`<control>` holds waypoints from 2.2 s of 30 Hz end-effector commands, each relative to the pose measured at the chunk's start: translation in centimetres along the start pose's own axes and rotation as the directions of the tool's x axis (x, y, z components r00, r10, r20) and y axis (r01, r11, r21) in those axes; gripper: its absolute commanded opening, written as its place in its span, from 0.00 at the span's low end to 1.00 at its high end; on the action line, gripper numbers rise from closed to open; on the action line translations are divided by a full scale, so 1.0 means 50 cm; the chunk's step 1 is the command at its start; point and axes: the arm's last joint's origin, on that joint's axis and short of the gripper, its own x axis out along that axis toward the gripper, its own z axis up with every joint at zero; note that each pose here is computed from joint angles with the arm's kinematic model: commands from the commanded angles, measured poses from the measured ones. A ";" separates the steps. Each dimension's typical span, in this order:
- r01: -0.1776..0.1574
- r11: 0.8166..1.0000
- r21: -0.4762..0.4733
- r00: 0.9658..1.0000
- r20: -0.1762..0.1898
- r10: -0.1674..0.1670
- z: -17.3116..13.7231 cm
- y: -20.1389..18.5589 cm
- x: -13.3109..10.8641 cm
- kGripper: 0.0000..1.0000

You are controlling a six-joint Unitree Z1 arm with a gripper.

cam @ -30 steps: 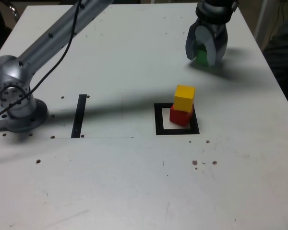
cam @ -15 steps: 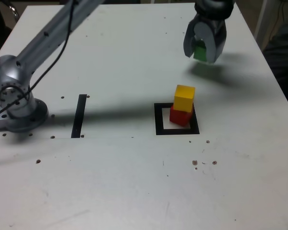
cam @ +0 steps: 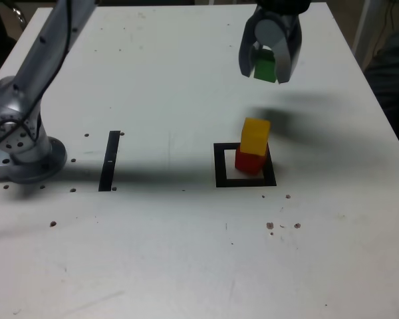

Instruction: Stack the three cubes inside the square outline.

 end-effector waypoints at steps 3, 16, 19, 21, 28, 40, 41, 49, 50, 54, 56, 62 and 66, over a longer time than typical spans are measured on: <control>-0.011 1.000 -0.022 1.000 0.023 0.011 -0.024 -0.052 -0.044 0.29; 0.009 0.993 -0.116 0.999 0.043 -0.004 -0.036 -0.176 -0.086 0.29; 0.011 0.989 -0.146 0.999 0.039 -0.005 -0.031 -0.196 -0.086 0.29; 0.015 0.987 -0.162 0.999 0.039 -0.009 -0.027 -0.207 -0.086 0.29; 0.047 0.981 -0.187 0.998 0.042 -0.040 -0.012 -0.239 -0.081 0.29; 0.084 0.985 -0.152 0.996 0.028 -0.080 0.017 -0.271 -0.063 0.30; 0.086 0.985 -0.151 0.996 0.026 -0.083 0.020 -0.271 -0.061 0.30; 0.099 0.986 -0.137 0.995 0.014 -0.098 0.043 -0.267 -0.041 0.30; 0.099 0.986 -0.136 0.995 0.013 -0.098 0.044 -0.267 -0.040 0.30; 0.098 0.986 -0.132 0.995 0.013 -0.098 0.048 -0.265 -0.036 0.30; 0.097 0.987 -0.131 0.995 0.013 -0.096 0.049 -0.264 -0.035 0.30; 0.089 0.987 -0.133 0.996 0.011 -0.088 0.050 -0.258 -0.030 0.34; 0.088 0.988 -0.130 0.996 0.007 -0.088 0.051 -0.253 -0.025 0.68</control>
